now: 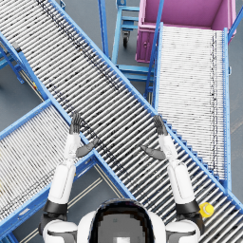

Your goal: Pick up the oil and place it on the left assembly line, put the cola on the right, and keep Sprite still

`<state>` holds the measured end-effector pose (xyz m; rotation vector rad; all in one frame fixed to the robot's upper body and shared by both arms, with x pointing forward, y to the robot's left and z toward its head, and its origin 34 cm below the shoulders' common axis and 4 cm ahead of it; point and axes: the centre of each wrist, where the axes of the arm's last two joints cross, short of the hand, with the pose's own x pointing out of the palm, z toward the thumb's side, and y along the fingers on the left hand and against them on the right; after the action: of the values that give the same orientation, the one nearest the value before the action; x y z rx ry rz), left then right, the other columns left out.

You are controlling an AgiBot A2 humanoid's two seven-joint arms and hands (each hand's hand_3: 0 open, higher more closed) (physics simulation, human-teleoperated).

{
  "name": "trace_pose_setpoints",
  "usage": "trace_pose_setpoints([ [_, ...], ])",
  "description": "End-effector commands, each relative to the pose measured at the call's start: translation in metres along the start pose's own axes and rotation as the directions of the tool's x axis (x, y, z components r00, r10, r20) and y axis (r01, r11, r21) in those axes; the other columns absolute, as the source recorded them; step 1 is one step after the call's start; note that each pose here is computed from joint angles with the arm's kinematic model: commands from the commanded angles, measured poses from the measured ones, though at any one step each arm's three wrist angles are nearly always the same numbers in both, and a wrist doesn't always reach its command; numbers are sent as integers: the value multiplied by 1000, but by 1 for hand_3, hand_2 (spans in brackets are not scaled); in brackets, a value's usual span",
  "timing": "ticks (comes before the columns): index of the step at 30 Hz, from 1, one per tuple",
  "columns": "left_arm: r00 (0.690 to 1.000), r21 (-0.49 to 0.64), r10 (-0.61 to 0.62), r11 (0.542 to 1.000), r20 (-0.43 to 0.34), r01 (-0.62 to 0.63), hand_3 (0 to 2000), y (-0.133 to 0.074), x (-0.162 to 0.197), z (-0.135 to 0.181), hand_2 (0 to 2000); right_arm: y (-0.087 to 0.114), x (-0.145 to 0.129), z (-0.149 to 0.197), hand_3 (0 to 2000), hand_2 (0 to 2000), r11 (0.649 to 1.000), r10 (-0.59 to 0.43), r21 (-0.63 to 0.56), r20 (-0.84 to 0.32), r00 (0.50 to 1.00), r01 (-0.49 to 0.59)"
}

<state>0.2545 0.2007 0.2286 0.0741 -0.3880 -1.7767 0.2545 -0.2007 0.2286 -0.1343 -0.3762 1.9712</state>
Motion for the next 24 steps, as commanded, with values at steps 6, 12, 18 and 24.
trace_pose_setpoints([
  [6, 1000, 0, 0, 1000, 0, 0, 0, 0, 0, 0, 0, 0, 0, 0, 0, 0, 1000, 0, 0, 0, 1000, 0],
  [12, 1000, 0, 0, 1000, 0, 0, 0, 0, 0, 0, 0, 0, 0, 0, 0, 0, 1000, 0, 0, 0, 1000, 0],
  [18, 1000, 0, 0, 1000, 0, 0, 0, 0, 0, 0, 0, 0, 0, 0, 0, 0, 1000, 0, 0, 0, 1000, 0],
  [24, 1000, 0, 0, 1000, 0, 0, 0, 0, 0, 0, 0, 0, 0, 0, 0, 0, 1000, 0, 0, 0, 1000, 0],
])
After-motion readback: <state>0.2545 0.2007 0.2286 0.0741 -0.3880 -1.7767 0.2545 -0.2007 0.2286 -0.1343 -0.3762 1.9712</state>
